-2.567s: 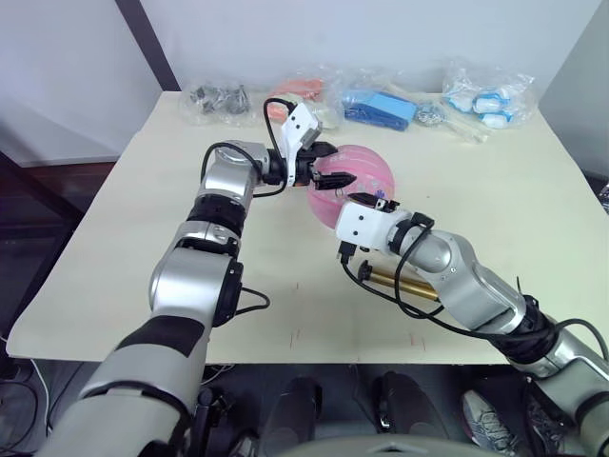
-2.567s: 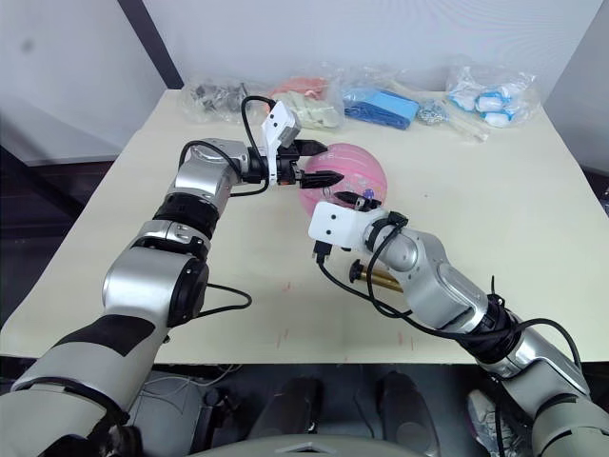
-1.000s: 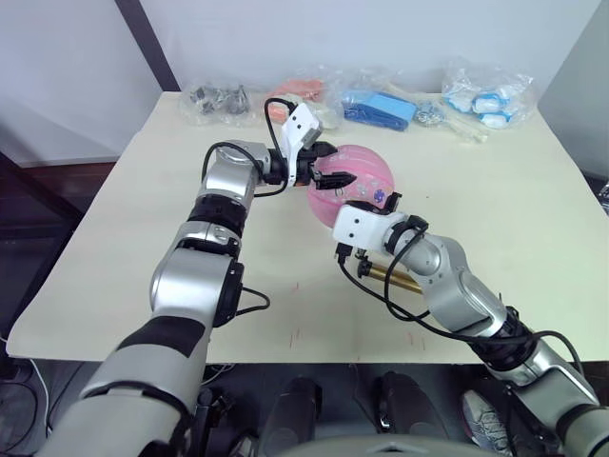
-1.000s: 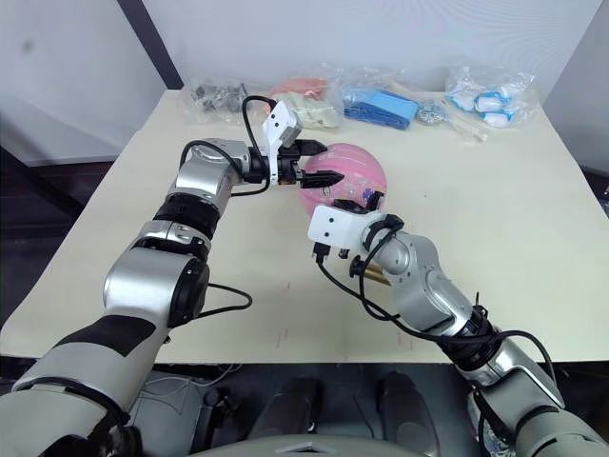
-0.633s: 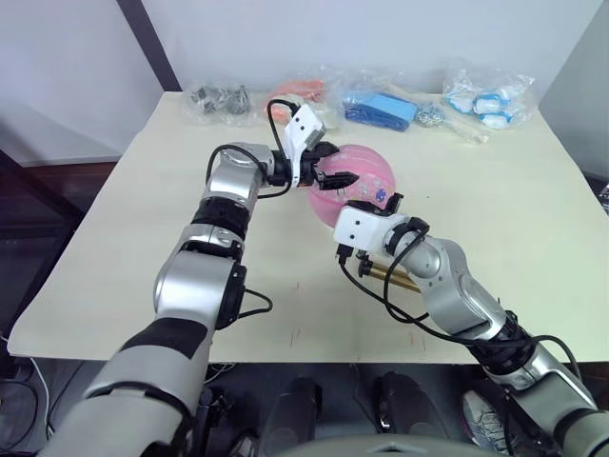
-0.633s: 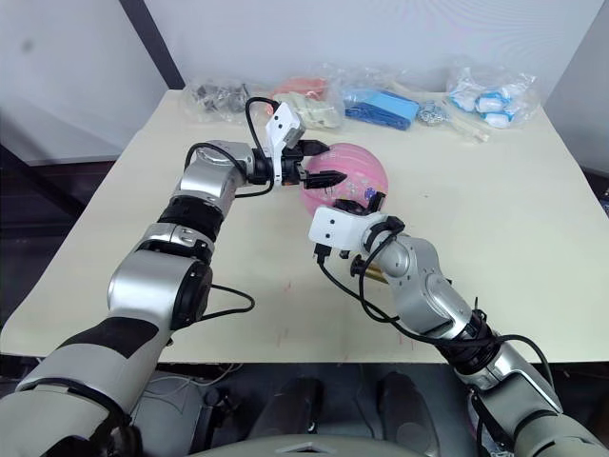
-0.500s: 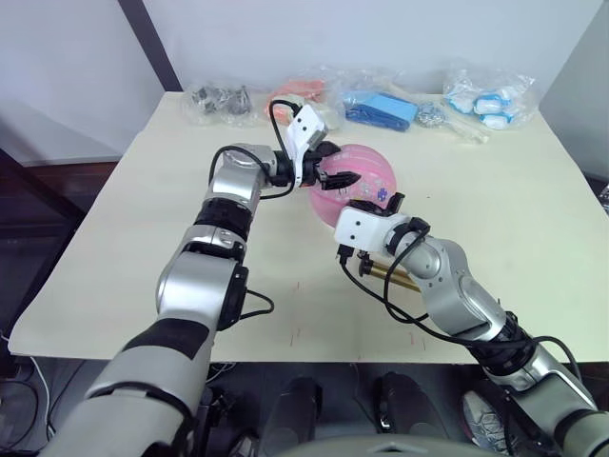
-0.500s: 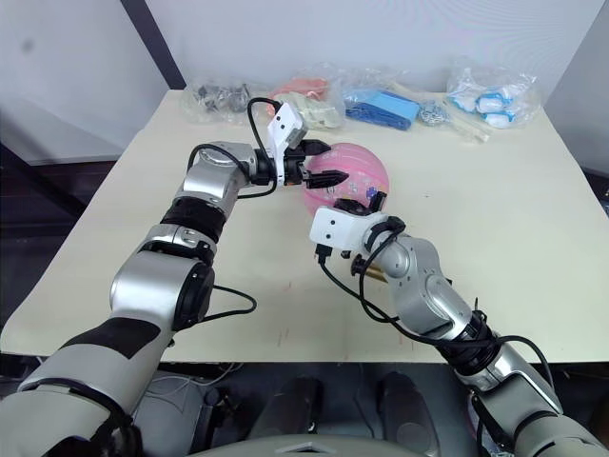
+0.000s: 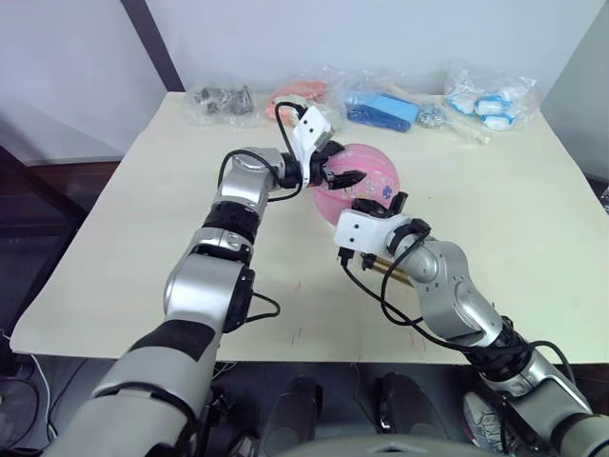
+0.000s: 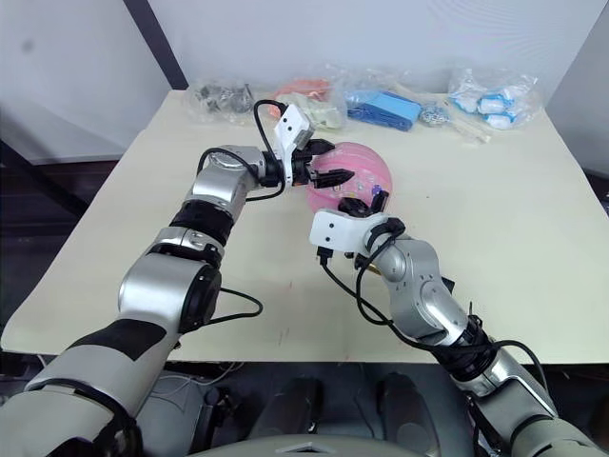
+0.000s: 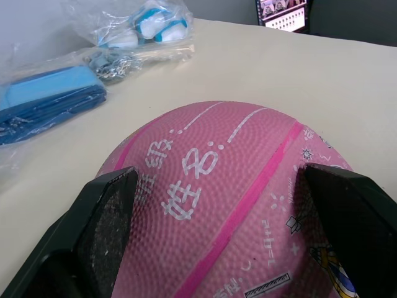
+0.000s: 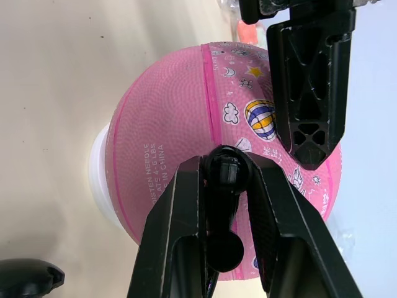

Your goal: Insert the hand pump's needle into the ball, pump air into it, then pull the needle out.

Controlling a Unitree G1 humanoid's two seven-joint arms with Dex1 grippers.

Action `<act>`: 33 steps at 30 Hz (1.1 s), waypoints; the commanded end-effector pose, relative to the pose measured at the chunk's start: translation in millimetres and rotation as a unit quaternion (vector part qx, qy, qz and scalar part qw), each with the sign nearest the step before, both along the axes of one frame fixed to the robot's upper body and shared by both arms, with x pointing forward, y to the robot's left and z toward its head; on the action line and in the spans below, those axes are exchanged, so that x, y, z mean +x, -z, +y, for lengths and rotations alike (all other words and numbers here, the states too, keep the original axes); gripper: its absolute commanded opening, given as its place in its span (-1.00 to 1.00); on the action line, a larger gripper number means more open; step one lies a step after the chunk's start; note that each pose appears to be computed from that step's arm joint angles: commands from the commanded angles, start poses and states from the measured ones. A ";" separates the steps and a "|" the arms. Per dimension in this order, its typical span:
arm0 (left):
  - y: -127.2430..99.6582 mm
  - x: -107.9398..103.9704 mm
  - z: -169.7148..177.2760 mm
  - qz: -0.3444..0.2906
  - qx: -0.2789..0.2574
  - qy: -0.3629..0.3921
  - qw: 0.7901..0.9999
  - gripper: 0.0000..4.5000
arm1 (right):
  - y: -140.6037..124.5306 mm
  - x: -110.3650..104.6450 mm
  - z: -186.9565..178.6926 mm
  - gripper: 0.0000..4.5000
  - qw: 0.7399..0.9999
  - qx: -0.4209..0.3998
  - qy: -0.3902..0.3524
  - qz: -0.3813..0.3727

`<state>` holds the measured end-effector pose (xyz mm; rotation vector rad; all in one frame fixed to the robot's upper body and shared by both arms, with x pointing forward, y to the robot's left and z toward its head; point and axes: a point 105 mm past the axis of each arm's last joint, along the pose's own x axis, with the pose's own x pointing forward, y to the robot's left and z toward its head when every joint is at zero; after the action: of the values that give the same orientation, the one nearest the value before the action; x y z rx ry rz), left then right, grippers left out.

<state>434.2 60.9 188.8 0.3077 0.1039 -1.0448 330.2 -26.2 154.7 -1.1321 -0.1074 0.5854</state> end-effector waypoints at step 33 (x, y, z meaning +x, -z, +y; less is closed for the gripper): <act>43.7 -0.1 -0.4 0.044 0.042 -0.030 0.998 1.00 | -27.3 -42.4 18.5 -0.84 0.998 0.036 -0.042 -0.003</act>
<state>431.6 46.5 185.5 0.3111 0.0769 -1.0682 316.4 -34.2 157.1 -1.1025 -0.0243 0.5422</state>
